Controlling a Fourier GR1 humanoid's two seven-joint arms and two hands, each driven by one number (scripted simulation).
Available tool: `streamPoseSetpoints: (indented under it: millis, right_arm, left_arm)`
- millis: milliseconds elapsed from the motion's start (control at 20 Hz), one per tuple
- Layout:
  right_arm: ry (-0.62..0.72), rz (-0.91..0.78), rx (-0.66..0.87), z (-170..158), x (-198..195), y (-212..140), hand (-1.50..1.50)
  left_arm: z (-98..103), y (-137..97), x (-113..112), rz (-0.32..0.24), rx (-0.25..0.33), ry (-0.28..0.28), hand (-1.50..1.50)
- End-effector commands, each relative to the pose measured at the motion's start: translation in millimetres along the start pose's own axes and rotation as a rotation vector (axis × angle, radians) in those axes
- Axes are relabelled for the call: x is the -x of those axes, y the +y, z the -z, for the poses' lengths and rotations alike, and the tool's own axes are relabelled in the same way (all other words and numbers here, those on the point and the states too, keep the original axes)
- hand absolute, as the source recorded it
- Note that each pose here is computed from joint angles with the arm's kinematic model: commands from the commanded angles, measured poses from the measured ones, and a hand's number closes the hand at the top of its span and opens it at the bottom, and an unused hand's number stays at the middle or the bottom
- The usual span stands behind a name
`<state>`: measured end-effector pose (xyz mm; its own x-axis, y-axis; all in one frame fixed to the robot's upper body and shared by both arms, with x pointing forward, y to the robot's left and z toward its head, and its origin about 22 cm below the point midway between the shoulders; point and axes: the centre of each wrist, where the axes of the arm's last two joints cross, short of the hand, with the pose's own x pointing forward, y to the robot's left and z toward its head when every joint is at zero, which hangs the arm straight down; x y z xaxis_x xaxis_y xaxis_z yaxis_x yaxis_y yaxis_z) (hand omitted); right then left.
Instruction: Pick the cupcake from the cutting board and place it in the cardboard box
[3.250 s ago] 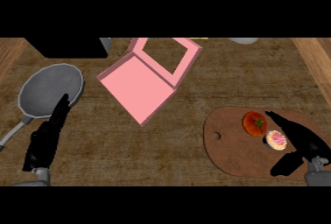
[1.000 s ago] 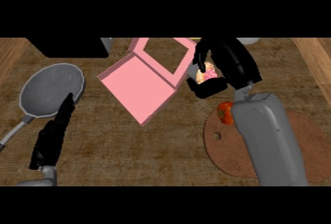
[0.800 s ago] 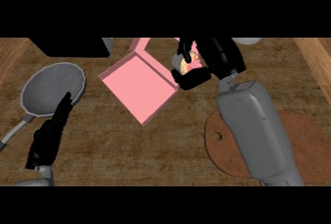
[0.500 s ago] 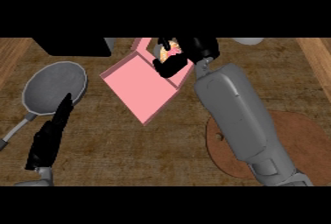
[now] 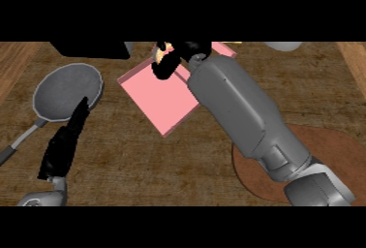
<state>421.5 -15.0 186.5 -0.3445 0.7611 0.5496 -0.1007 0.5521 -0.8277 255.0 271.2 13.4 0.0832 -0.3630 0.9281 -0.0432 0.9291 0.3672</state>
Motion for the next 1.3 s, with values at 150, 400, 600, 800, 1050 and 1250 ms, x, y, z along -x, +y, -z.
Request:
streamPoseSetpoints:
  millis: [150,400,600,800,1050,1250]
  right_arm:
    - [0.134,-0.045,-0.030,5,19,26,1.50]
    - [0.183,0.031,-0.043,7,42,30,-1.50]
    - [0.171,0.097,-0.001,4,42,34,-1.50]
    - [0.162,0.270,0.153,1,50,35,-1.50]
    - [0.147,0.490,0.309,7,45,16,-1.50]
    - [0.160,0.656,0.395,3,67,15,-1.50]
  left_arm:
    - [3,-9,-3,0.019,0.051,-0.030,0.00]
    - [14,-7,-20,0.008,0.034,-0.056,0.00]
    - [13,-6,-6,0.019,0.048,-0.036,0.00]
    - [14,-2,-14,0.012,0.050,-0.056,0.00]
    - [4,-16,8,-0.002,0.027,-0.009,0.00]
    - [0,-2,0,0.021,0.002,-0.011,0.00]
